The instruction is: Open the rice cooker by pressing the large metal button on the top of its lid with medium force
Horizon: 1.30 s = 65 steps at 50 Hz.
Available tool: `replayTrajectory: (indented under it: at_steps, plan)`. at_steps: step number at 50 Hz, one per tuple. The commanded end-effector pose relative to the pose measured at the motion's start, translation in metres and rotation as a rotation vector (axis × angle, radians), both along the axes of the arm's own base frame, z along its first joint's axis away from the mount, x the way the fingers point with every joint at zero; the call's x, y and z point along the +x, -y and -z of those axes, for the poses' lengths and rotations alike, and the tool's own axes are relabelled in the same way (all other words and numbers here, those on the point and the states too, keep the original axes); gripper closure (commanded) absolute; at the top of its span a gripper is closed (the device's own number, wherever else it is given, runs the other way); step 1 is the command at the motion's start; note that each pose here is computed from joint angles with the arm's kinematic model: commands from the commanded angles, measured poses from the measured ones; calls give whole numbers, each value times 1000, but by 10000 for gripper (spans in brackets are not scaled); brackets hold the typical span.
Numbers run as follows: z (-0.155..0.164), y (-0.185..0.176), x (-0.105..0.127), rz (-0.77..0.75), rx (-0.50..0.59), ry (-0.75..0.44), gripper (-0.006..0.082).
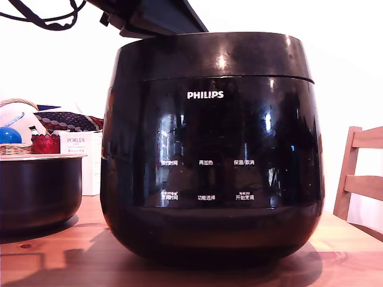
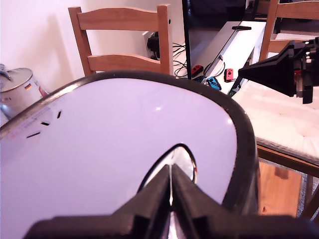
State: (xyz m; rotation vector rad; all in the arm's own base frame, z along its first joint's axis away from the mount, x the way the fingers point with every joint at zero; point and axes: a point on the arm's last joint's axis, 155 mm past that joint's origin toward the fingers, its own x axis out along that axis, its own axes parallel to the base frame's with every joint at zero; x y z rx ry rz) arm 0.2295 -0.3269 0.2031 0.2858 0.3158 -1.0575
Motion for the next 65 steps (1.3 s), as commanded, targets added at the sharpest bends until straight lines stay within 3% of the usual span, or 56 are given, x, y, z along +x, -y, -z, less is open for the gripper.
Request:
replayTrajectory:
  at_steps: [1,12,21,43,65]
  plan:
    - [88,-20,-11,-13,206,-147,791]
    - [85,-18,-10,-8,198,-135,790]
    - [66,-8,-11,16,117,-119,791]
    - [-24,-12,9,-57,-167,12,791]
    - [-67,-38,16,-132,-249,102,791]
